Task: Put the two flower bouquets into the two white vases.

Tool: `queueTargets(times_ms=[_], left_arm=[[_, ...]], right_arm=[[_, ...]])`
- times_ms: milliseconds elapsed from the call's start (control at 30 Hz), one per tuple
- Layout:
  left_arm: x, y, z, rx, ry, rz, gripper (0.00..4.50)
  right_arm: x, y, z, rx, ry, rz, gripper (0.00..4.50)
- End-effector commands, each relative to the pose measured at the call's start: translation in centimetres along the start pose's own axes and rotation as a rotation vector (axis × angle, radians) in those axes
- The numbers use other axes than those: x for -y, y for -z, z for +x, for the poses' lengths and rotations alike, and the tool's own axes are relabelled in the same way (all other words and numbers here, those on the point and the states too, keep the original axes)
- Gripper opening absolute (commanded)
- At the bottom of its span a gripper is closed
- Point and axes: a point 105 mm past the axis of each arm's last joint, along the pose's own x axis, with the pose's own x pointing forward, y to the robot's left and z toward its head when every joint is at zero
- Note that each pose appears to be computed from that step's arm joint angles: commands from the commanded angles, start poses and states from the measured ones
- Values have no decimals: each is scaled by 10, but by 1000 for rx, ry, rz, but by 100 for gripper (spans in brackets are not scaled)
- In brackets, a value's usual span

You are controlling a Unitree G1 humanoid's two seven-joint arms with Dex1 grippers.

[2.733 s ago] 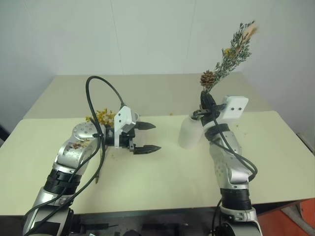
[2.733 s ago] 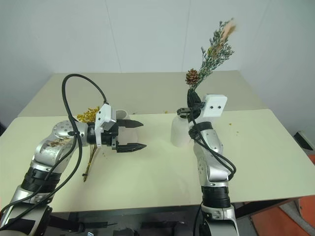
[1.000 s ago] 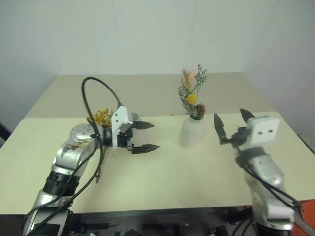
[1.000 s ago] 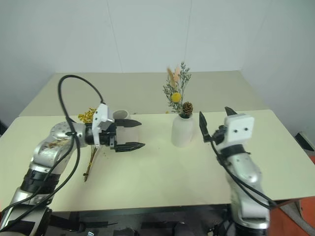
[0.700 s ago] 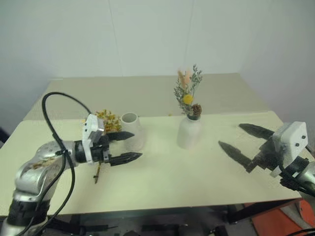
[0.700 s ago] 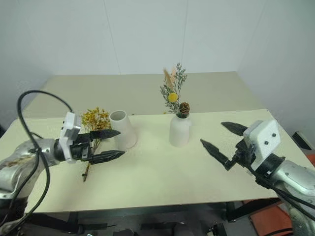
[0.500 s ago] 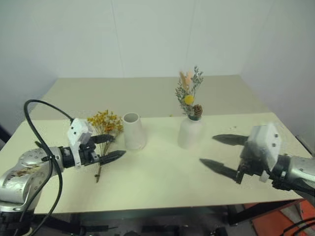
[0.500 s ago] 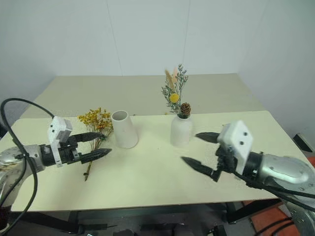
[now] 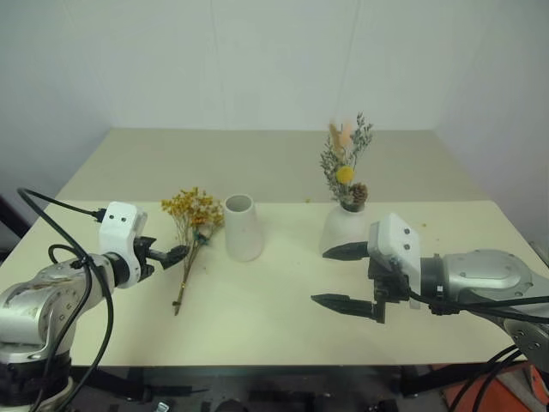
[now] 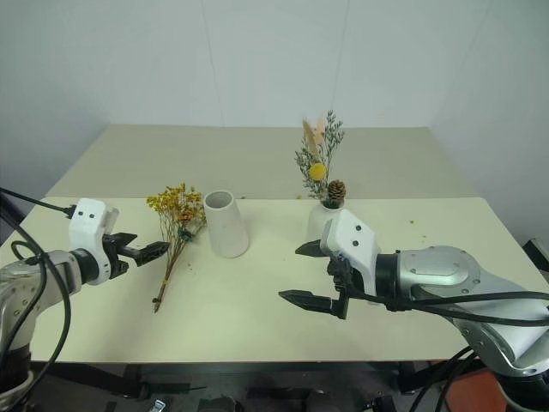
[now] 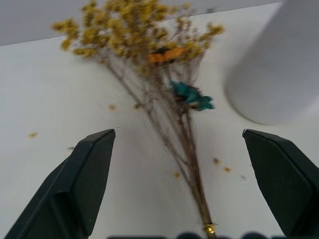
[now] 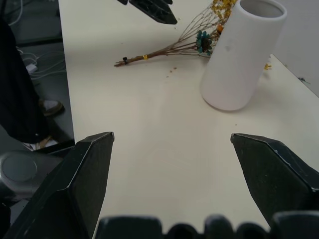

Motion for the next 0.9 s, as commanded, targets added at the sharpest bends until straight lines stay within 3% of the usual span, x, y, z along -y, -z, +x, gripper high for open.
queueTargets(times_ms=[33, 267, 500, 600, 900], left_arm=[[-5, 8, 6, -66, -95, -34, 450], [1, 22, 29, -142, -127, -101, 450], [13, 11, 45, -134, -78, -92, 450], [17, 10, 50, -137, -46, -90, 387], [12, 12, 50, -177, -59, -115, 111]], right_arm=[[2, -6, -2, 6, 27, -35, 447], [0, -5, -2, 11, 50, -29, 447], [-1, -5, -3, 18, 68, -14, 447], [-2, -5, -2, 20, 73, -7, 450], [0, -4, -3, 18, 85, -3, 450]])
